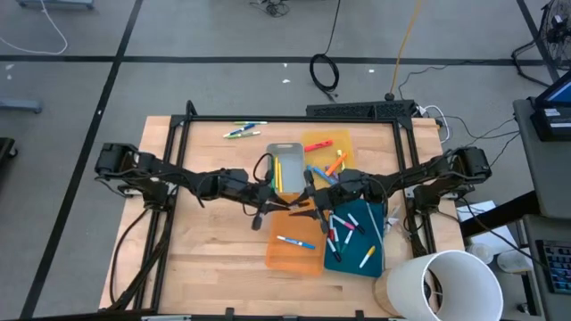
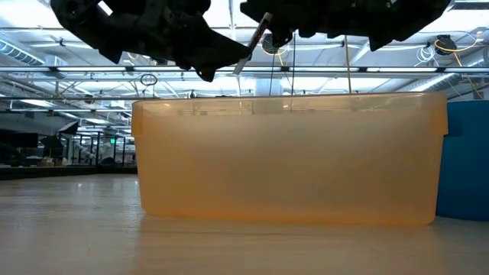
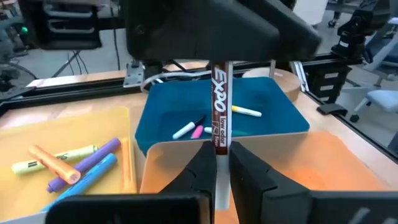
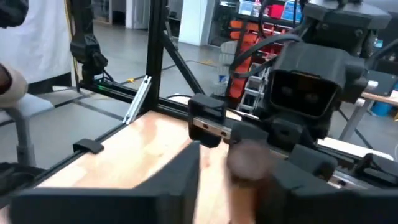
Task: Pick & Place Markers
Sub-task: Put the brown marker pen into the orange bin, then put the green marker pen into the orange bin
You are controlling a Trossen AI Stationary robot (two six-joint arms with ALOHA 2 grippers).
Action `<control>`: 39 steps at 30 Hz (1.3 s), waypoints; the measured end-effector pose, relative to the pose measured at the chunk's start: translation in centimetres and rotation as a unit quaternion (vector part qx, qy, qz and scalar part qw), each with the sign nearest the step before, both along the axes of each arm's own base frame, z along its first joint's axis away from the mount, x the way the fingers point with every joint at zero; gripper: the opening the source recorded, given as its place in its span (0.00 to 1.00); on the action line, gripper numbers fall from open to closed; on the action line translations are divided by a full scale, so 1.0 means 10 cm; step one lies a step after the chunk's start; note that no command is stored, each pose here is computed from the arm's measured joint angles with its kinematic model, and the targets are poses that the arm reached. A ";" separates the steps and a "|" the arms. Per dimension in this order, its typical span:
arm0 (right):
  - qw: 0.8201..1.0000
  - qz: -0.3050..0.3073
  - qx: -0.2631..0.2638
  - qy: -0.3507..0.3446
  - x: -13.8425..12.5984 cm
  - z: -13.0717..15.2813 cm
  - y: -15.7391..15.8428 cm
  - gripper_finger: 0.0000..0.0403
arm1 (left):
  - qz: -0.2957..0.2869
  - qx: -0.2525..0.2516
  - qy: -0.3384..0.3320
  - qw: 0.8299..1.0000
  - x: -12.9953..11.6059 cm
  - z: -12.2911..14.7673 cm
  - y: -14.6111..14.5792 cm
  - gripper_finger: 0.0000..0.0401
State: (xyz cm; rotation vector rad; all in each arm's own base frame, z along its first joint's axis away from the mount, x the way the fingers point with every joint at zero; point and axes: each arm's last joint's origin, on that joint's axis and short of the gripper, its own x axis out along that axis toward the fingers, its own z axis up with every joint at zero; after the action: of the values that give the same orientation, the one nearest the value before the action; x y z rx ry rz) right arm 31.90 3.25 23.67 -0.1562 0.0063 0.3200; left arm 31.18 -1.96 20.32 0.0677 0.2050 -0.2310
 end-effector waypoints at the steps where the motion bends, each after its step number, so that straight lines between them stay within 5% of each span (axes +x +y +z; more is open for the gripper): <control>1: 1.000 0.003 -0.004 -0.001 0.00 0.00 0.00 0.24 | -0.003 0.001 0.001 1.000 0.00 0.00 0.00 0.07; 4: 1.000 0.010 -0.018 -0.002 0.00 -0.01 0.00 0.06 | -0.003 -0.001 0.005 1.000 0.00 -0.01 0.00 0.07; 6: 0.999 0.006 -0.031 -0.004 0.00 -0.01 0.00 0.04 | -0.002 -0.002 0.004 1.000 0.00 -0.01 -0.01 0.07; 15: 0.999 0.014 -0.025 0.020 -0.01 -0.04 0.03 0.04 | 0.008 -0.019 0.033 0.999 -0.03 -0.02 -0.01 0.15; 23: 0.998 0.049 -0.018 0.039 -0.08 -0.02 0.20 0.04 | 0.073 0.021 0.011 0.997 -0.26 0.32 -0.07 0.19; 32: 0.980 0.117 0.039 0.156 -0.09 -0.34 0.50 0.04 | 0.181 0.066 0.097 0.976 -0.56 0.38 -0.08 0.15; 39: 0.982 0.123 0.047 0.134 0.00 -0.44 0.56 0.20 | 0.198 0.066 0.121 0.970 -0.60 0.34 -0.05 0.11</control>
State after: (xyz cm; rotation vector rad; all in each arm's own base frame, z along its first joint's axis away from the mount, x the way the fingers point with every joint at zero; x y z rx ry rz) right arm 31.93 8.81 19.26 -0.0193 0.2409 0.5848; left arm 25.21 -2.46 23.71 0.1294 0.4707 0.1758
